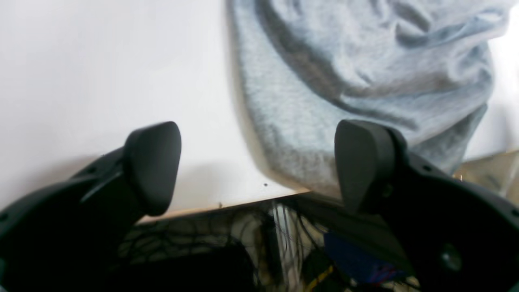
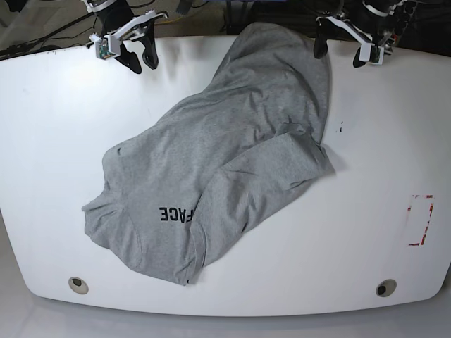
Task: Fold the T-shirt properly
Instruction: 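Lower both grippers and pinch two edges of the grey T-shirt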
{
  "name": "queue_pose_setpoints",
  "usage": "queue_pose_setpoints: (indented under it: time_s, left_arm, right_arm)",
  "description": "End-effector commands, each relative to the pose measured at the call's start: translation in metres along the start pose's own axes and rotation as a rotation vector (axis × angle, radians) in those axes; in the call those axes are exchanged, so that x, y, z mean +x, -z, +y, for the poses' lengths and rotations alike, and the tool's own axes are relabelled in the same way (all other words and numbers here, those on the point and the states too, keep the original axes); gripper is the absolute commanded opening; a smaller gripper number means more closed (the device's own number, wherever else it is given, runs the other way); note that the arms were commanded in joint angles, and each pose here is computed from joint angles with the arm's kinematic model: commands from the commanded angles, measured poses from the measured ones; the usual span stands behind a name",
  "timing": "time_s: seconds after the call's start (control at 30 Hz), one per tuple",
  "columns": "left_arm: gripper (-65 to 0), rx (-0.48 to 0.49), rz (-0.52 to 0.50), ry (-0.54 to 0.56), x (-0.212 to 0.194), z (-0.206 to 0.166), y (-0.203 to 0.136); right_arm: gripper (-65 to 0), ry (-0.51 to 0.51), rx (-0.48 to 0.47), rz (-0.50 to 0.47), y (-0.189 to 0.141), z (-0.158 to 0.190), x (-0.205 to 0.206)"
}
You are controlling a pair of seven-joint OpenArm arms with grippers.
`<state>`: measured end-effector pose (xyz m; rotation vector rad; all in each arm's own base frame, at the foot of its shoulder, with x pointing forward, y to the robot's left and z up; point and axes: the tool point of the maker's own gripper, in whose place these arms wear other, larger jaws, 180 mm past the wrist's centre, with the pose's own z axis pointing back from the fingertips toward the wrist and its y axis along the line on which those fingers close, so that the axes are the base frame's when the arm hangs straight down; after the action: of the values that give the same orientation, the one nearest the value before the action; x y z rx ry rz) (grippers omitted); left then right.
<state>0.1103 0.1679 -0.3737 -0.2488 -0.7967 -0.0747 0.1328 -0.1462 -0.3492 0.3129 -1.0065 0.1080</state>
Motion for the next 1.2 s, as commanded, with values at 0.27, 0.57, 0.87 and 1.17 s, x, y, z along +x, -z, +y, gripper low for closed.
queue_pose_setpoints:
  time_s: [0.27,0.57,0.87,1.17]
  left_arm:
    - [-10.3,-0.073,0.066,0.041,0.014,-0.014,0.035]
    - [-10.3,-0.100,0.155,0.116,-0.014,-0.028,0.050]
    - [-10.7,-0.090,0.211,0.090,-0.036,-0.021,0.056]
    - [-61.8,-0.076,0.211,0.094,-0.035,-0.017,0.058]
  right_arm:
    - [-44.9,-0.044,0.042,0.030,0.023,0.001,0.015]
    - [-44.9,-0.032,0.001,0.040,0.030,-0.009,0.019]
    - [-44.9,0.044,0.019,-0.012,0.033,-0.011,0.033]
    - [-44.7,0.015,-0.005,0.005,0.054,-0.026,0.054]
